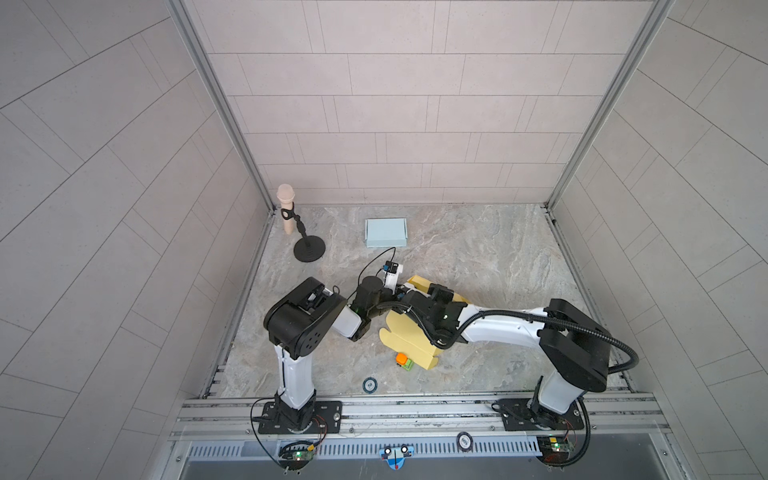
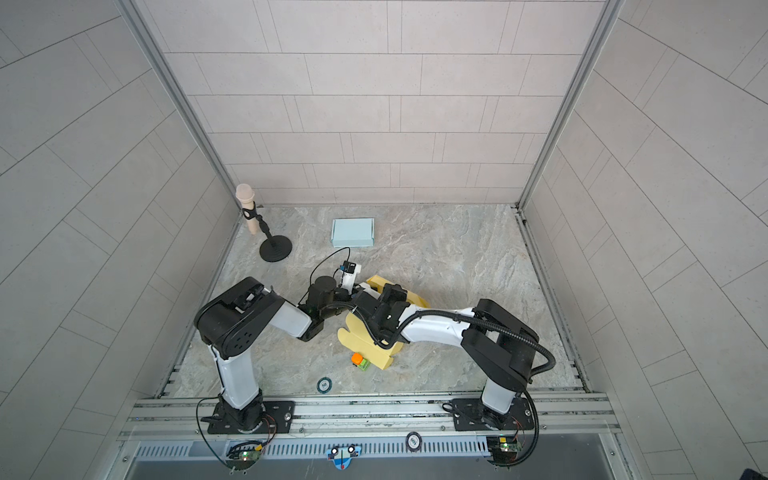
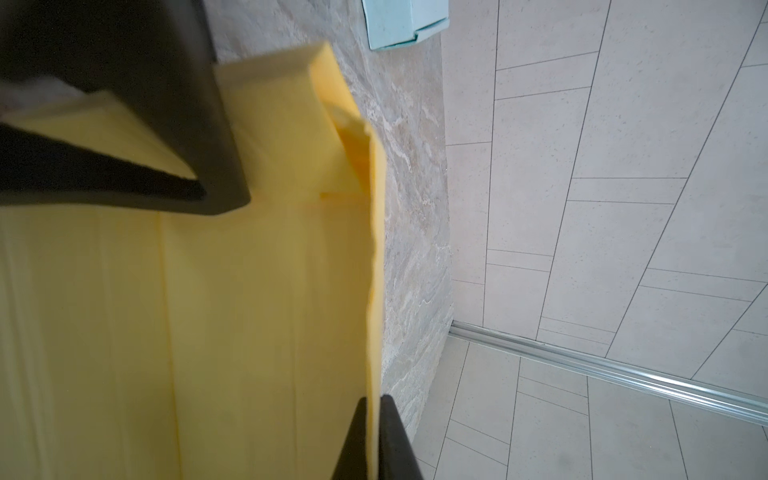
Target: Fold the paper box
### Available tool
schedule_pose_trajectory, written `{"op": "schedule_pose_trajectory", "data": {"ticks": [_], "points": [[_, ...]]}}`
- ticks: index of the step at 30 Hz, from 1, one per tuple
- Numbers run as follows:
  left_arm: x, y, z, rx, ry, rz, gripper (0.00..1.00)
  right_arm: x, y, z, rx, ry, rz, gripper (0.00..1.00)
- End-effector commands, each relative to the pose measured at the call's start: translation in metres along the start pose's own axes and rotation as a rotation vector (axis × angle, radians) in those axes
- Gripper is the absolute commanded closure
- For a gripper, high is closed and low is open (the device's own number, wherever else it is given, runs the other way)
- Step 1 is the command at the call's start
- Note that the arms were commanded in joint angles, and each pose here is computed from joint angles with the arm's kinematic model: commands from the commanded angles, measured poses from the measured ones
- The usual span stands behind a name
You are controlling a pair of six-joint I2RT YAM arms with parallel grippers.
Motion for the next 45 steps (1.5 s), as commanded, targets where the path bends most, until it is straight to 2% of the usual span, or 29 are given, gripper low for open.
{"op": "schedule_pose_trajectory", "data": {"ticks": [1,6,12,19,22,27,32,34,40,45], "points": [[0.004,-0.01,-0.004,-0.055,-0.018,-0.013,0.77,0.005,0.016,-0.011,0.005,-0.048,-0.093,0.87],[0.006,-0.008,-0.004,-0.07,-0.026,-0.034,0.83,0.013,0.016,-0.013,-0.059,-0.08,-0.137,0.78],[0.009,-0.007,-0.005,-0.085,-0.032,-0.057,0.84,0.024,0.018,-0.009,-0.171,-0.126,-0.219,0.65],[0.013,-0.007,-0.005,-0.099,-0.037,-0.077,0.84,0.051,0.009,-0.001,-0.426,-0.253,-0.319,0.45],[0.012,-0.008,-0.005,-0.101,-0.037,-0.073,0.84,0.062,0.002,0.003,-0.537,-0.309,-0.347,0.4],[0.013,-0.01,-0.005,-0.122,-0.036,-0.083,0.84,0.079,-0.01,0.014,-0.699,-0.39,-0.361,0.36],[0.013,-0.012,-0.005,-0.14,-0.037,-0.1,0.84,0.092,-0.033,0.01,-0.792,-0.461,-0.409,0.32],[0.013,-0.012,-0.005,-0.146,-0.039,-0.105,0.84,0.09,-0.053,0.006,-0.893,-0.487,-0.453,0.32],[0.01,-0.013,-0.008,-0.154,-0.041,-0.11,0.84,0.047,-0.09,0.009,-1.177,-0.385,-0.554,0.37],[0.006,-0.014,-0.01,-0.162,-0.042,-0.111,0.84,0.018,-0.09,0.0,-1.217,-0.336,-0.647,0.38]]}}
Point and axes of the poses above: each gripper's point midway between its finger pads, its own x axis back along the fingers, its own y axis along the line the jaws close on, z = x × y, the point moved 4 cm from there along x, back along the fingers, and after that the axes turned 14 degrees about x, right-handed, at the moved point
